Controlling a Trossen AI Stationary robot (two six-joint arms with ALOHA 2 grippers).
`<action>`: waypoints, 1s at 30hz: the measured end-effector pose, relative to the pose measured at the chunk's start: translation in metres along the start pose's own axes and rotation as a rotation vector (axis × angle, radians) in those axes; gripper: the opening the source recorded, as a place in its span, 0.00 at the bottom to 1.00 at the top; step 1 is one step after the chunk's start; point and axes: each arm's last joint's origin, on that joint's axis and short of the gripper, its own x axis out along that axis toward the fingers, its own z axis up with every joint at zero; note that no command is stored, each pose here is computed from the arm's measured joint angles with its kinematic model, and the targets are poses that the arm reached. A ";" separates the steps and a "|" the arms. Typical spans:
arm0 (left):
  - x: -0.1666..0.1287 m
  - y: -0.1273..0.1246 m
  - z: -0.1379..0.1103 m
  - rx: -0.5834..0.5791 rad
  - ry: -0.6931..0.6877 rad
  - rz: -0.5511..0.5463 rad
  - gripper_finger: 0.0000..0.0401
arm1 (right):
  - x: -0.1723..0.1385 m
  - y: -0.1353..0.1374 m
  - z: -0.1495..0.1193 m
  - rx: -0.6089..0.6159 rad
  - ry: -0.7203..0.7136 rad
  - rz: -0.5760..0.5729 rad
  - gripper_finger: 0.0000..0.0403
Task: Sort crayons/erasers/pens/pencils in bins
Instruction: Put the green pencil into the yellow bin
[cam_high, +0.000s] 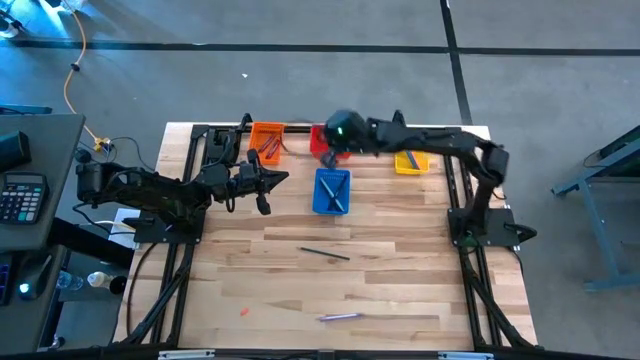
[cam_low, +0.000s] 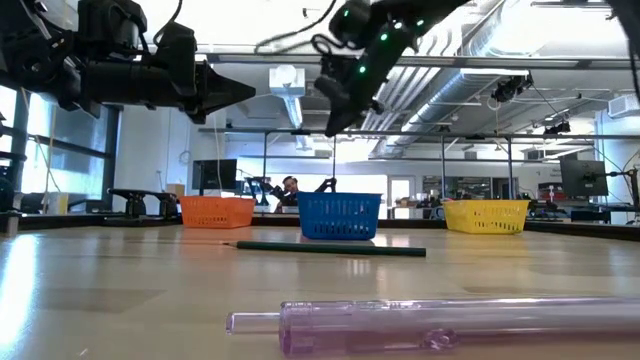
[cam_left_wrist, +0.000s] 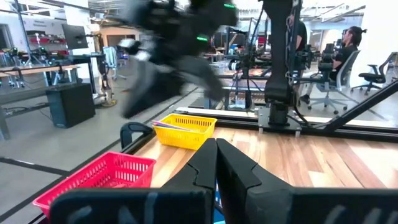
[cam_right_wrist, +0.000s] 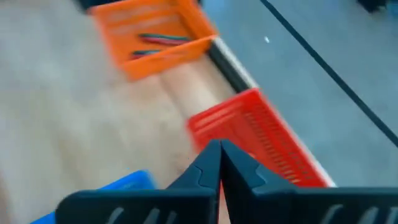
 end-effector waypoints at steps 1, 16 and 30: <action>0.000 0.000 0.000 0.000 0.000 0.000 0.00 | -0.004 0.008 -0.007 -0.014 -0.013 0.011 0.00; 0.000 0.000 -0.001 0.008 0.008 0.007 0.00 | -0.070 0.125 -0.125 -0.044 -0.043 0.391 0.00; 0.000 -0.001 -0.001 0.008 0.007 -0.023 0.00 | -0.110 0.171 -0.127 -0.013 -0.018 0.327 0.03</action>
